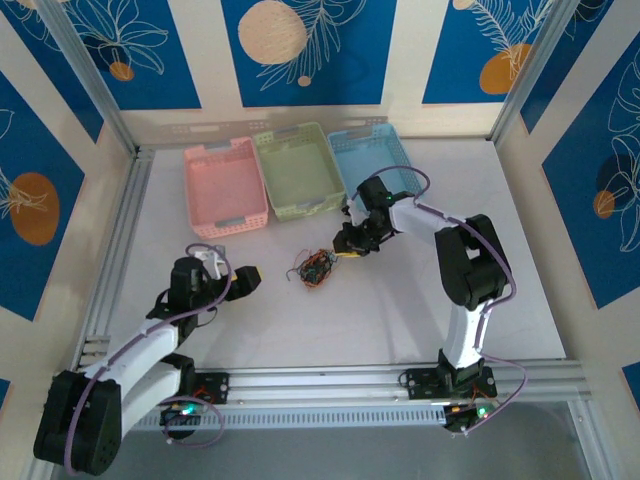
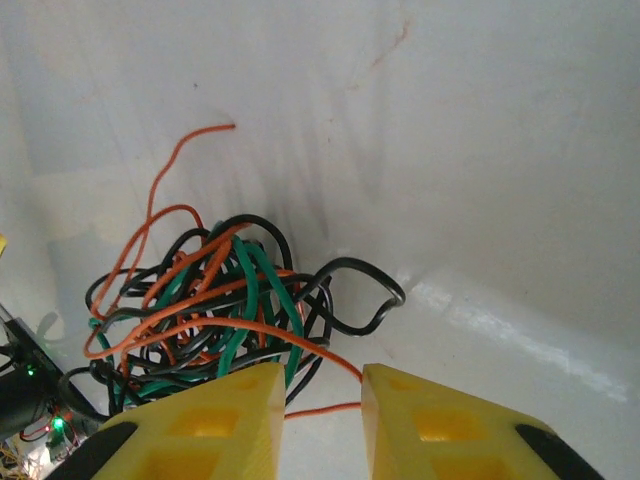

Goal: Untangle the cables

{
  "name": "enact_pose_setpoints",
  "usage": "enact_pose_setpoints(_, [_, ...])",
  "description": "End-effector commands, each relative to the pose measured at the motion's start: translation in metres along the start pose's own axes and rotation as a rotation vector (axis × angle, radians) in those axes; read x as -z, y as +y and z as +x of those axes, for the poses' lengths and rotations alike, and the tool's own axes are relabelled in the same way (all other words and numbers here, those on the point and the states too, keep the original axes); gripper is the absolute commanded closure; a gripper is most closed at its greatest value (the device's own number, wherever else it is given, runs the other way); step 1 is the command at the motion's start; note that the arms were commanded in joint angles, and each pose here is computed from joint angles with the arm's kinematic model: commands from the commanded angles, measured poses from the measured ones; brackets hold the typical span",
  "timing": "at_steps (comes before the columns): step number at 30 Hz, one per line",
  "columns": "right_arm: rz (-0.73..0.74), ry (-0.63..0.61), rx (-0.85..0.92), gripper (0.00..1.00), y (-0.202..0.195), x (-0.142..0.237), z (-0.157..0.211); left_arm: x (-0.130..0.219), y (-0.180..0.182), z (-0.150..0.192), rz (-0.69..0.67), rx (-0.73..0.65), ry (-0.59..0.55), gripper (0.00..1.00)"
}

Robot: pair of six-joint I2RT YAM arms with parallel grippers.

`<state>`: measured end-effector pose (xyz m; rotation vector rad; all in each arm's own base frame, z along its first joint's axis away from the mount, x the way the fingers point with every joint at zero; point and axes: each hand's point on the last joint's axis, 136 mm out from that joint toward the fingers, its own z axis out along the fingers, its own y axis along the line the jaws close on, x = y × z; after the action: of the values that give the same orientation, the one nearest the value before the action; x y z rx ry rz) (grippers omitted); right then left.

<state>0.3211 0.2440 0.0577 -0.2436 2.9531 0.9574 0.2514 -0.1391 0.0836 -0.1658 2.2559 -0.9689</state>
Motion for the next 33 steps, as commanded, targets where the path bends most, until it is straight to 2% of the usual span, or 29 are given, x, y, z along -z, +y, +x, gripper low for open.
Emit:
enact_pose_setpoints(1, [-0.021,0.039,0.004,0.73,0.0077,0.001,0.0067,-0.0017,-0.0076,-0.0002,0.036,-0.012,0.003,0.09])
enact_pose_setpoints(10, [0.005,0.049,-0.012,0.68,0.0038,-0.0013,0.0065,-0.0041,-0.0074,0.0005,0.038,-0.008,0.014,0.09])
enact_pose_setpoints(17, [0.032,0.073,0.002,0.69,0.0047,-0.0071,0.008,-0.0039,-0.0075,0.0009,0.039,-0.01,0.015,0.09])
enact_pose_setpoints(23, [0.039,0.062,0.012,0.79,0.0061,-0.0058,0.0079,-0.0041,-0.0068,0.0018,0.037,-0.01,0.018,0.09])
enact_pose_setpoints(28, [0.026,0.05,0.019,0.95,0.008,-0.0032,0.0087,-0.0046,-0.0079,0.0012,0.04,-0.01,0.021,0.09])
enact_pose_setpoints(33, [0.002,0.022,0.03,1.0,0.0107,0.0021,0.008,-0.0035,-0.0079,0.0012,0.039,-0.009,0.018,0.09])
